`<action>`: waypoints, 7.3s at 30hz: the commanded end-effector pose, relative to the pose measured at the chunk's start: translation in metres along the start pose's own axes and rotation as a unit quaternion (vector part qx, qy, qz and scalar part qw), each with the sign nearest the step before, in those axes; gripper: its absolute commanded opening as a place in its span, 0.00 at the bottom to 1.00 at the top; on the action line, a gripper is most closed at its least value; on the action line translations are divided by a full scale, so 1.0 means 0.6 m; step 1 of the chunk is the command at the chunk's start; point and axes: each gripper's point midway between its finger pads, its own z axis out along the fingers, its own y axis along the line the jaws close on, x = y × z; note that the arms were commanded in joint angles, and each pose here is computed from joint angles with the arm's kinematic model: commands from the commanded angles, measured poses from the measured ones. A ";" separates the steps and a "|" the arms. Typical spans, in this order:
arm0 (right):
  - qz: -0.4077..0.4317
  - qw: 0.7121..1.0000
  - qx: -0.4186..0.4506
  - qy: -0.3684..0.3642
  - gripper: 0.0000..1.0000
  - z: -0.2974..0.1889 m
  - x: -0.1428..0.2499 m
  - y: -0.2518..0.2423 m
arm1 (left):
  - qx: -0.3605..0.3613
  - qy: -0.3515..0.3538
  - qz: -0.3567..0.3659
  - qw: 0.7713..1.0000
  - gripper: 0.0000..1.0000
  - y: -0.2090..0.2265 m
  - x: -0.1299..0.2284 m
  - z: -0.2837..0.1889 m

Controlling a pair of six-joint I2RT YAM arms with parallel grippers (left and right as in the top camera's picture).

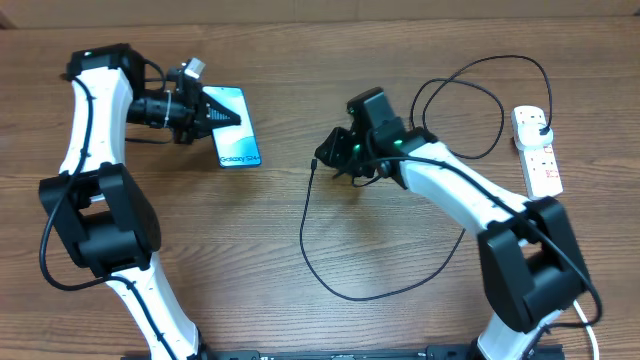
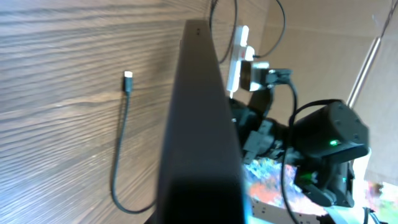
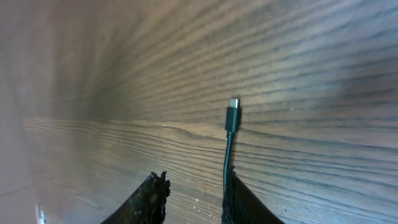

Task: Plug charger to phone and switch on socket
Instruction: 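Move the right gripper down toward the black cable's USB-C end, then grasp the USB-C plug with the right gripper and lift it, then carry the plug with the right gripper up to the phone's bottom port, then push the plug into the phone's port with the right gripper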

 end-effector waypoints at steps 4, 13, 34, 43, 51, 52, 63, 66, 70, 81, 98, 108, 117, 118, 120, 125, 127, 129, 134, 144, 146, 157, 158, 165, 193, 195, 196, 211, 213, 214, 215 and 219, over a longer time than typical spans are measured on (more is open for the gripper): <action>0.034 0.999 0.025 0.004 0.33 0.042 0.005 -0.025 | -0.004 -0.023 -0.006 1.000 0.04 0.011 -0.008 -0.036; 0.028 0.999 0.008 0.046 0.32 0.113 0.040 -0.033 | -0.006 -0.022 -0.007 1.000 0.04 0.011 -0.007 -0.035; 0.029 0.997 0.059 0.030 0.32 0.123 0.046 -0.063 | -0.005 -0.022 -0.008 1.000 0.04 0.011 -0.006 -0.035; 0.029 0.995 0.084 0.033 0.28 0.152 0.059 -0.092 | -0.005 -0.020 -0.010 1.000 0.04 0.011 -0.005 -0.035; 0.029 0.993 0.109 0.020 0.25 0.154 0.054 -0.111 | -0.005 -0.017 -0.014 1.000 0.04 0.010 -0.002 -0.034; 0.029 0.993 0.109 0.020 0.22 0.154 0.054 -0.111 | -0.005 -0.017 -0.015 1.000 0.04 0.010 -0.002 -0.034; 0.021 0.995 0.087 0.051 0.04 0.143 0.053 -0.114 | -0.005 -0.018 -0.014 1.000 0.04 0.010 -0.003 -0.034; -0.015 0.997 0.018 0.077 0.04 0.121 0.039 -0.082 | 0.001 -0.019 -0.014 1.000 0.04 0.007 -0.003 -0.034; -0.083 0.985 -0.120 0.091 0.04 0.024 0.004 -0.005 | 0.074 -0.027 0.028 0.996 0.05 -0.039 -0.005 -0.032; -0.182 0.945 -0.265 0.066 0.04 -0.220 0.028 0.133 | 0.216 -0.033 0.090 0.972 0.04 -0.144 0.001 -0.011; -0.174 0.954 -0.239 0.051 0.04 -0.294 0.130 0.152 | 0.248 0.003 0.119 0.961 0.04 -0.191 0.025 0.042; -0.169 0.957 -0.235 0.008 0.04 -0.237 0.145 0.175 | 0.248 0.006 0.120 0.961 0.04 -0.193 0.027 0.046; -0.150 0.963 -0.224 0.020 0.04 -0.208 0.141 0.167 | 0.249 0.035 0.140 0.958 0.04 -0.211 0.047 0.084; -0.150 0.963 -0.224 0.021 0.04 -0.207 0.141 0.167 | 0.249 0.037 0.141 0.957 0.04 -0.212 0.049 0.086; -0.153 0.962 -0.226 0.020 0.04 -0.206 0.141 0.169 | 0.250 0.040 0.146 0.956 0.04 -0.214 0.051 0.091; -0.157 0.960 -0.230 0.017 0.04 -0.207 0.140 0.173 | 0.250 0.041 0.155 0.955 0.04 -0.216 0.051 0.095; -0.157 0.960 -0.230 0.017 0.04 -0.207 0.140 0.173 | 0.250 0.041 0.155 0.955 0.04 -0.216 0.051 0.095; -0.157 0.960 -0.230 0.017 0.04 -0.207 0.140 0.173 | 0.250 0.041 0.155 0.955 0.04 -0.215 0.051 0.095; -0.169 0.958 -0.231 0.015 0.04 -0.208 0.141 0.173 | 0.250 0.041 0.154 0.955 0.04 -0.215 0.048 0.095; -0.175 0.954 -0.241 0.004 0.04 -0.212 0.135 0.183 | 0.250 0.044 0.143 0.957 0.04 -0.216 0.040 0.097; -0.175 0.955 -0.240 0.004 0.04 -0.212 0.134 0.182 | 0.250 0.044 0.143 0.957 0.04 -0.216 0.040 0.097; -0.163 0.959 -0.232 -0.003 0.04 -0.210 0.128 0.178 | 0.249 0.049 0.124 0.959 0.04 -0.216 0.040 0.097; -0.163 0.959 -0.232 -0.003 0.04 -0.210 0.128 0.178 | 0.249 0.049 0.124 0.959 0.04 -0.216 0.040 0.097; -0.167 0.957 -0.239 -0.010 0.04 -0.212 0.124 0.184 | 0.249 0.049 0.124 0.959 0.04 -0.215 0.040 0.097; -0.151 0.959 -0.238 -0.028 0.04 -0.219 0.096 0.175 | 0.249 0.049 0.123 0.959 0.04 -0.216 0.040 0.097; -0.145 0.959 -0.241 -0.034 0.04 -0.221 0.091 0.179 | 0.249 0.050 0.123 0.959 0.04 -0.216 0.040 0.097; -0.147 0.958 -0.244 -0.038 0.04 -0.223 0.089 0.181 | 0.249 0.050 0.123 0.959 0.04 -0.216 0.040 0.097; -0.141 0.956 -0.245 -0.078 0.04 -0.226 0.061 0.191 | 0.249 0.064 0.125 0.958 0.04 -0.223 0.052 0.114; -0.140 0.956 -0.243 -0.082 0.04 -0.226 0.059 0.190 | 0.248 0.065 0.125 0.958 0.04 -0.224 0.053 0.115; -0.140 0.956 -0.243 -0.082 0.04 -0.226 0.059 0.189 | 0.248 0.066 0.125 0.958 0.04 -0.224 0.053 0.116; -0.140 0.956 -0.243 -0.082 0.04 -0.227 0.058 0.189 | 0.248 0.066 0.125 0.958 0.04 -0.224 0.054 0.115; -0.133 0.957 -0.240 -0.089 0.04 -0.230 0.045 0.181 | 0.245 0.068 0.116 0.960 0.04 -0.222 0.056 0.116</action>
